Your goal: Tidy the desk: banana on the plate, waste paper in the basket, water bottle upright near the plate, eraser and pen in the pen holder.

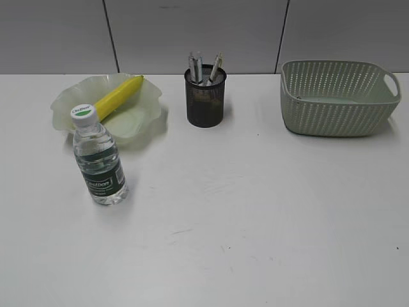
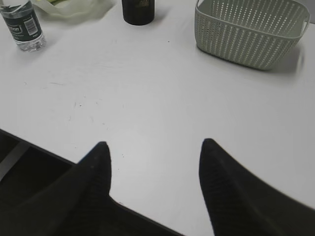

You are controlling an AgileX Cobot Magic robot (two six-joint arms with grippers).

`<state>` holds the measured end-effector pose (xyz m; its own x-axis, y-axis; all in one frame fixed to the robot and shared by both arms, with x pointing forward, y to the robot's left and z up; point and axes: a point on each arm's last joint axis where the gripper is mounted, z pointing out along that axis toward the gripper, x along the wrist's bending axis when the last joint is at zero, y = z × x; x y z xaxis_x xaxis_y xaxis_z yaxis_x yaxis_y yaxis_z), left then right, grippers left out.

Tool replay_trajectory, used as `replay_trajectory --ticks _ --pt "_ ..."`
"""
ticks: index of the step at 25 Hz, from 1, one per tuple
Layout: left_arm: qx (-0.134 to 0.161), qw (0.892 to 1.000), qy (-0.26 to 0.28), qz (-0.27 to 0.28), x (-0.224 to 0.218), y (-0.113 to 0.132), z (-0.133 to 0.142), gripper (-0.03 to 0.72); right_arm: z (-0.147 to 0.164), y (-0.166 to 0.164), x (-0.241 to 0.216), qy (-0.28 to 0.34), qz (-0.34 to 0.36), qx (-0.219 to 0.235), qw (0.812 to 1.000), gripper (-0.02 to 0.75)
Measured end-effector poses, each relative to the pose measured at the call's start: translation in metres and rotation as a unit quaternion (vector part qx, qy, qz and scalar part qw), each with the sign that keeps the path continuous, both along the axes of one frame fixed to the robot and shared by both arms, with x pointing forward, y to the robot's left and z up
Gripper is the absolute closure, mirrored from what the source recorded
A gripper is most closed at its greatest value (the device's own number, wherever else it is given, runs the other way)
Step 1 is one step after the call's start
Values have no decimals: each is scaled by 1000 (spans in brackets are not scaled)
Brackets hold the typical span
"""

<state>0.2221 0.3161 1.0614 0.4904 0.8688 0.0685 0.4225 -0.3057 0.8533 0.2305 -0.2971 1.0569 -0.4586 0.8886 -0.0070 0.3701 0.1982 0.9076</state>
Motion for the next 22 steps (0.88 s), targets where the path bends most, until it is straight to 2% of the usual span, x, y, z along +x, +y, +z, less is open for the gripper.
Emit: replay_trajectory --ticks 2,5,22 --pt "-42 999 -5 -7 -1 -4 4 379 0 0 0 0 0 0 1000 281" --pt "-79 997 -20 -18 1 -10 7 379 0 0 0 0 0 0 1000 281" --pt "-76 997 -22 -9 7 -11 1 379 0 0 0 0 0 0 1000 281"
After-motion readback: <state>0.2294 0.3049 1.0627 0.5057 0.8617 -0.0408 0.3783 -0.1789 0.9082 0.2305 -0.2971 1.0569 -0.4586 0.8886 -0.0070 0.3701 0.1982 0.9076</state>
